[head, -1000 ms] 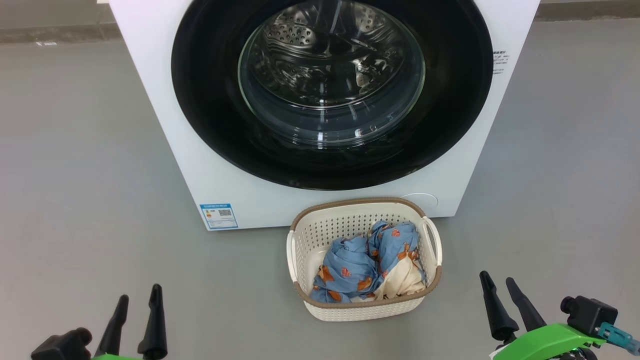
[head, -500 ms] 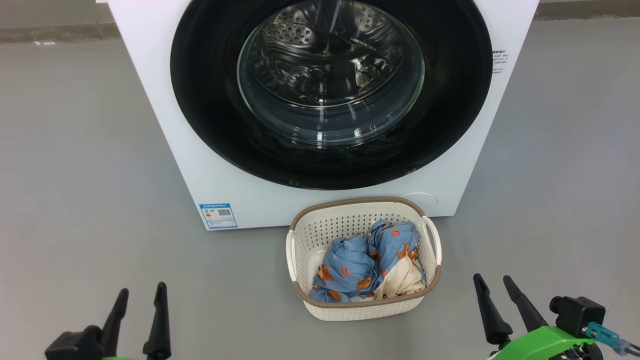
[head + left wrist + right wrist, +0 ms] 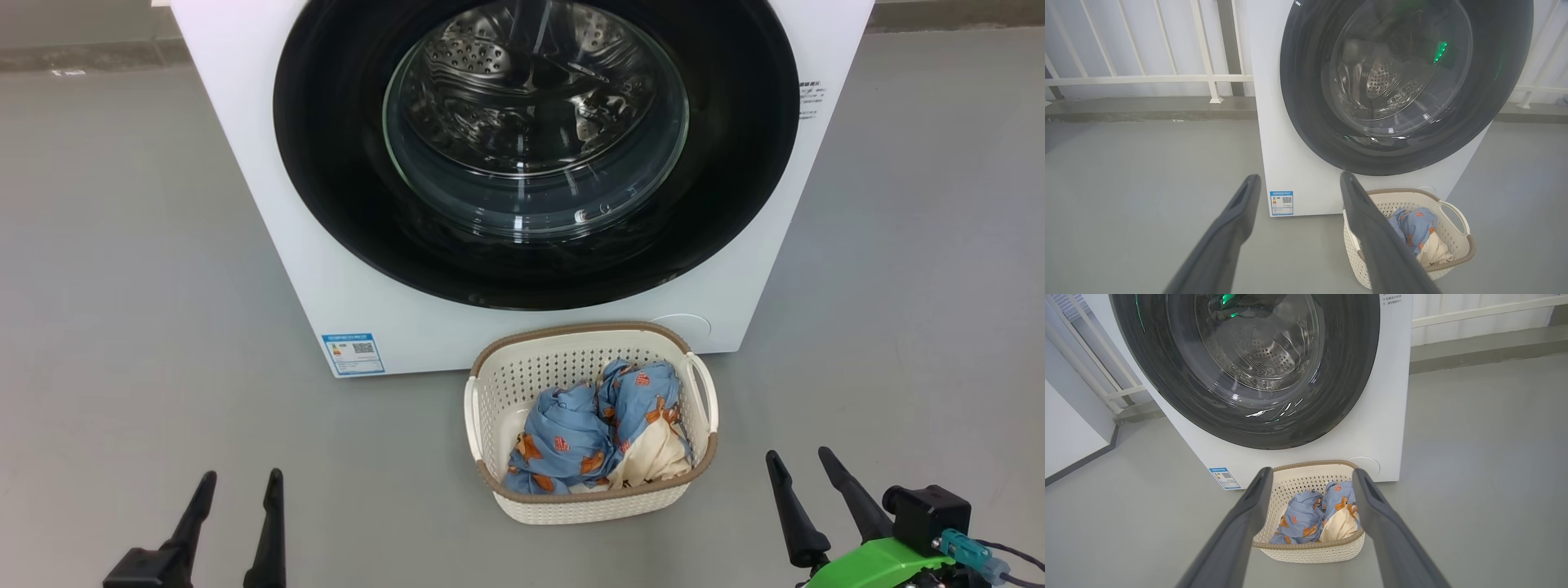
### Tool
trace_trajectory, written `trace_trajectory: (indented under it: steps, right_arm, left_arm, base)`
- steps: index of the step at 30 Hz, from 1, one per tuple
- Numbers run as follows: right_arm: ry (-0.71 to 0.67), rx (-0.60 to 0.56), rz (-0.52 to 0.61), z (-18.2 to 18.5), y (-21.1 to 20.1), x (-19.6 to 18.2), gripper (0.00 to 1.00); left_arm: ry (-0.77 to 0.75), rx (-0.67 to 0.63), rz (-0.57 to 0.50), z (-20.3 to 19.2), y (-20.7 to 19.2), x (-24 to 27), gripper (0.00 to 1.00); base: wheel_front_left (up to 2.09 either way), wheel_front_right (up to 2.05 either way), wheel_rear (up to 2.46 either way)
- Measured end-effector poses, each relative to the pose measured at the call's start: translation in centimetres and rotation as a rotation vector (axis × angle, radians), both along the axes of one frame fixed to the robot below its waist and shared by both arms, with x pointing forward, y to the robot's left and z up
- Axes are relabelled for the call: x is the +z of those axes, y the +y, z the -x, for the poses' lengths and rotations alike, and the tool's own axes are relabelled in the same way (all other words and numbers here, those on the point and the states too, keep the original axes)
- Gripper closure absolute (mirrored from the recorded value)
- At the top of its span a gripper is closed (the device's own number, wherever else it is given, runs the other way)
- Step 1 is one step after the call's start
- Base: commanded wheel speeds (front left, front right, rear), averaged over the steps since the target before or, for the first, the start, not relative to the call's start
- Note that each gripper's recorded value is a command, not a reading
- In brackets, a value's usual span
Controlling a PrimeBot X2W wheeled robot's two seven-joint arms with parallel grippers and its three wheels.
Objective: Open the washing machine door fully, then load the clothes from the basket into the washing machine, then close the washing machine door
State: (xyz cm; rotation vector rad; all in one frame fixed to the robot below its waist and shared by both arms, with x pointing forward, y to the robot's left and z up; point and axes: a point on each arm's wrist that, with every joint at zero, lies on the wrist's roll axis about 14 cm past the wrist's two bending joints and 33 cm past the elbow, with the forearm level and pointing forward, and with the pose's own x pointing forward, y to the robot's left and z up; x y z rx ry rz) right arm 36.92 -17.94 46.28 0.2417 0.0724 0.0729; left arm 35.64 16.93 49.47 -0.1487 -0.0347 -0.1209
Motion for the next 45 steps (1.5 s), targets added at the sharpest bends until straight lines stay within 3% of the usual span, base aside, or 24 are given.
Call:
trace_trajectory:
  steps: [31,45]
  right_arm:
    - [-0.014,-0.029,0.028,0.1,-1.1,0.4,0.0]
    - [-0.01,-0.031,0.026,0.1,-1.1,0.2,0.0]
  left_arm:
    - [0.042,-0.006,-0.036,0.2,0.0,-1.5,0.0]
    - [0.05,-0.005,-0.047,0.1,0.1,-1.7,0.0]
  base:
    - [0.01,0.01,-0.03]
    - [0.79,0.79,-1.58]
